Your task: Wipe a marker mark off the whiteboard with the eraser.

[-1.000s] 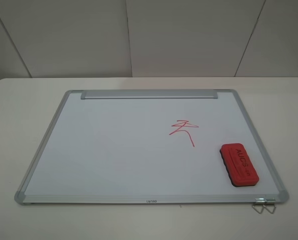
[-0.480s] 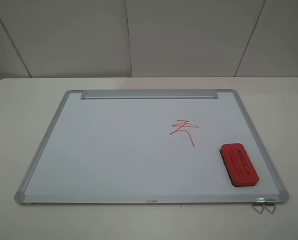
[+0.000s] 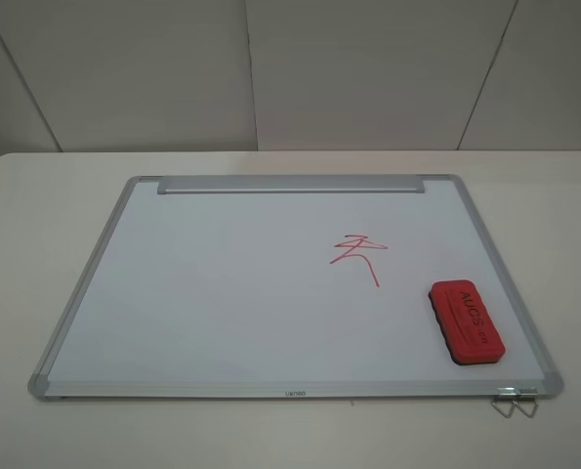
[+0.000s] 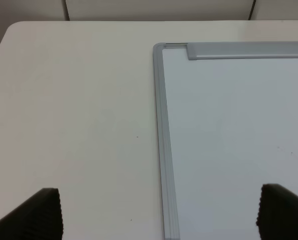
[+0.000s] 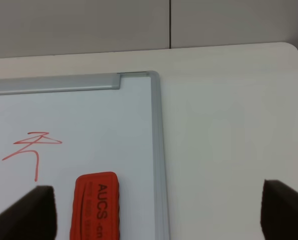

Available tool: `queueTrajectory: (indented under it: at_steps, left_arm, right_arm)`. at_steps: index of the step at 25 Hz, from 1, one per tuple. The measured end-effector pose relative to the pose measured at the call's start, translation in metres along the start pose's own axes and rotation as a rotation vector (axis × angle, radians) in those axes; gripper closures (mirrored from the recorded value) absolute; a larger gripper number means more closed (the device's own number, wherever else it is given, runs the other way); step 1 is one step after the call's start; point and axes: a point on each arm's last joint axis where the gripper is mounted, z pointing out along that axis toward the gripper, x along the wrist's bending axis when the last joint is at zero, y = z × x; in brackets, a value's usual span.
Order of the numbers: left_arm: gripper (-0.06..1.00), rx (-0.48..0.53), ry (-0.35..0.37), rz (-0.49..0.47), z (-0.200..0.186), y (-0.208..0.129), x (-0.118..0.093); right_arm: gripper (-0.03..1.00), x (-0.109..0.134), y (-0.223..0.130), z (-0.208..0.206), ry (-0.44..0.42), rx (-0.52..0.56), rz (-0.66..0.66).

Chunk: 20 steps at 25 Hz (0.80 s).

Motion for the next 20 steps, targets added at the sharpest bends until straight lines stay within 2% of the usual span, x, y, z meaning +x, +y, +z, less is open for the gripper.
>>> queueTrajectory:
  at_steps: [20]
  left_arm:
    - [0.17, 0.000, 0.000, 0.000, 0.0000, 0.0000, 0.0000]
  right_arm:
    - [0.24, 0.0001, 0.0000, 0.0000, 0.001, 0.000, 0.001]
